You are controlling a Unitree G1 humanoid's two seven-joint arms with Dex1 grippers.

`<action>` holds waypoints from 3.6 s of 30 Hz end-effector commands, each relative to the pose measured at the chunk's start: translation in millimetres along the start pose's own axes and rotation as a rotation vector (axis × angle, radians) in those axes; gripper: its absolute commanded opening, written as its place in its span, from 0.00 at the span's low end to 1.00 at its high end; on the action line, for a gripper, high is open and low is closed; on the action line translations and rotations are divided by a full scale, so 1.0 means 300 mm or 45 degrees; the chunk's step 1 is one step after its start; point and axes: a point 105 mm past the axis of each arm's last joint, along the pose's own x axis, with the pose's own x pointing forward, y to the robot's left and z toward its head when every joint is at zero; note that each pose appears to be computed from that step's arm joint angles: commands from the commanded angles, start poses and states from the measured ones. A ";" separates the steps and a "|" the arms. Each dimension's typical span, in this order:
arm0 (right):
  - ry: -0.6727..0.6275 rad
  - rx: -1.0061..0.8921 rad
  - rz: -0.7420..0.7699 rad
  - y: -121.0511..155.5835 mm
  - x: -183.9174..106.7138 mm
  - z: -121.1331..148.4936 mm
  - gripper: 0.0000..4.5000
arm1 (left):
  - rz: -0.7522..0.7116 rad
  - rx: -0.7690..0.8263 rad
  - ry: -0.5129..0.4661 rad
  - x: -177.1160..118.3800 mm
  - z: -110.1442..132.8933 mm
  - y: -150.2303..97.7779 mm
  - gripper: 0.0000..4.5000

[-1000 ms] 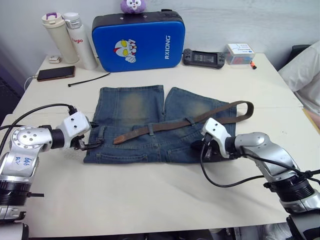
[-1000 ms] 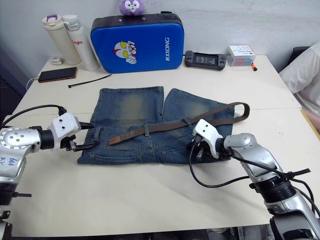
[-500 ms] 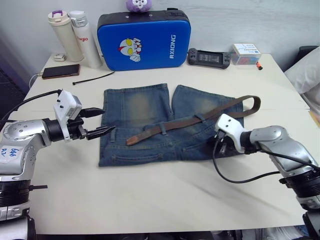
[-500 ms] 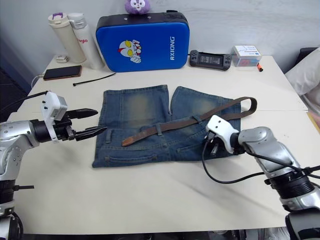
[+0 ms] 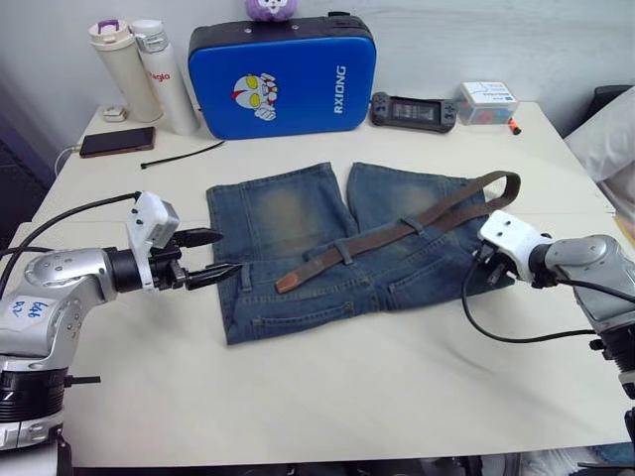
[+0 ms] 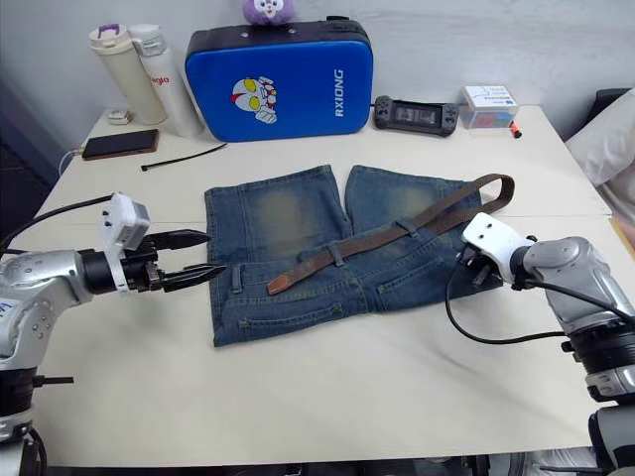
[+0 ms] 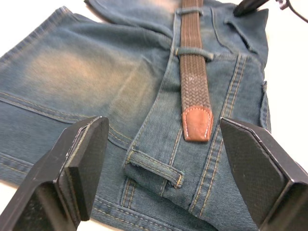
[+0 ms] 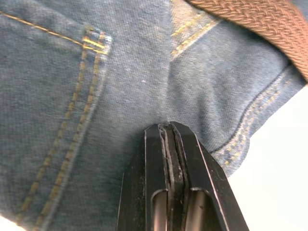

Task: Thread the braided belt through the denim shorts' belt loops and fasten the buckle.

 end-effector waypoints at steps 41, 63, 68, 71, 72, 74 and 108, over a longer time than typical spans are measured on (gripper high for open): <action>-0.964 -0.865 0.323 0.508 0.100 0.674 0.63 | 0.168 -0.040 0.090 -0.079 -0.081 -0.064 0.91; -1.186 -0.790 0.335 0.624 0.063 0.800 0.01 | 0.222 -0.140 0.070 -0.089 -0.078 -0.028 0.91; -1.226 -0.868 0.265 0.663 0.075 0.832 0.01 | 0.264 -0.206 0.071 -0.107 -0.079 -0.012 0.91; -1.233 -0.959 0.229 0.704 0.099 0.834 0.01 | 0.312 -0.231 0.116 -0.131 -0.098 0.008 0.91; -1.242 -0.957 0.240 0.718 0.103 0.838 0.01 | 0.320 -0.236 0.121 -0.137 -0.099 0.013 0.91; -1.267 -0.928 0.268 0.742 0.103 0.850 0.01 | 0.338 -0.235 0.130 -0.147 -0.099 0.021 0.91; -0.711 -0.752 0.541 0.522 0.052 0.448 0.39 | 0.099 -0.136 0.126 -0.047 -0.038 0.010 0.91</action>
